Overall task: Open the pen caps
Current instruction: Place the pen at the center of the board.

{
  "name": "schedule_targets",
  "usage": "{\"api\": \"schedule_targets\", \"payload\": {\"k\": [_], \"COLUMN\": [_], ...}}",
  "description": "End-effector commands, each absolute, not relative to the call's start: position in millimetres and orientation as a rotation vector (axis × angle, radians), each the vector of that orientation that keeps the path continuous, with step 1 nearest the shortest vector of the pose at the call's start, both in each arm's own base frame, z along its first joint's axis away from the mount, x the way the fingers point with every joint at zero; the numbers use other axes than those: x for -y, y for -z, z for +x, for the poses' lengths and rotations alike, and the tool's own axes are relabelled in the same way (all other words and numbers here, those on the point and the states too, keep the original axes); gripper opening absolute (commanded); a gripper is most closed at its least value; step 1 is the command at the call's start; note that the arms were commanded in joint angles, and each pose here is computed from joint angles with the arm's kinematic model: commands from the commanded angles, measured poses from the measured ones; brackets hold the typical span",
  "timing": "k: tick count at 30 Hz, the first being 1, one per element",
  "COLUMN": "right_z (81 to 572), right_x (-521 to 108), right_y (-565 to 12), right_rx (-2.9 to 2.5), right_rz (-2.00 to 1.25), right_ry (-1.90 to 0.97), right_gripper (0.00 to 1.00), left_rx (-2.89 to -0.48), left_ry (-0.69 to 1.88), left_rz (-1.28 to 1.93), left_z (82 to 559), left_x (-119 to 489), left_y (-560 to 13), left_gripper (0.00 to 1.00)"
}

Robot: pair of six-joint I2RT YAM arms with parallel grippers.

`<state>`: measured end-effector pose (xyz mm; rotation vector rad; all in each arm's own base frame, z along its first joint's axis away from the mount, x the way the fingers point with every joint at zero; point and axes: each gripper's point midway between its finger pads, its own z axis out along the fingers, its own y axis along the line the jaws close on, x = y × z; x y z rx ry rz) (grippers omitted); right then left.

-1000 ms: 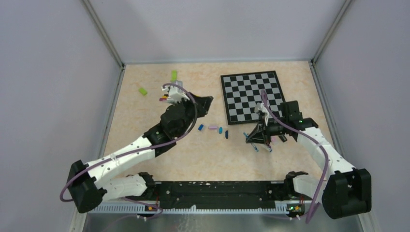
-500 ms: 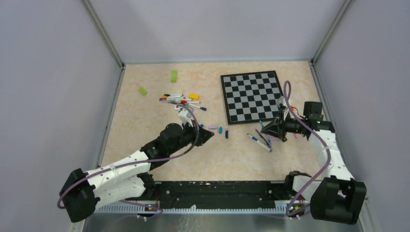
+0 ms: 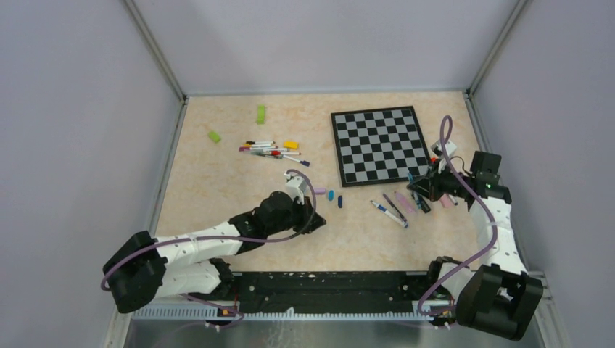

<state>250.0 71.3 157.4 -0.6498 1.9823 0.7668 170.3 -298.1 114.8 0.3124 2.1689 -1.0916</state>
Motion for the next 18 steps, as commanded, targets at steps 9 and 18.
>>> {"api": "schedule_targets", "payload": {"k": [9, 18], "right_z": [269, 184], "right_x": [-26, -63], "right_y": [-145, -101], "right_rx": [-2.111, -2.197], "right_rz": [-0.639, -1.184], "right_ry": [-0.467, -0.624], "right_gripper": [0.00, 0.00], "left_rx": [-2.294, -2.357], "left_ry": [0.739, 0.636], "left_rz": [0.111, 0.040], "left_z": [205, 207], "left_x": [276, 264], "left_y": [-72, -59], "left_gripper": [0.00, 0.00]}}
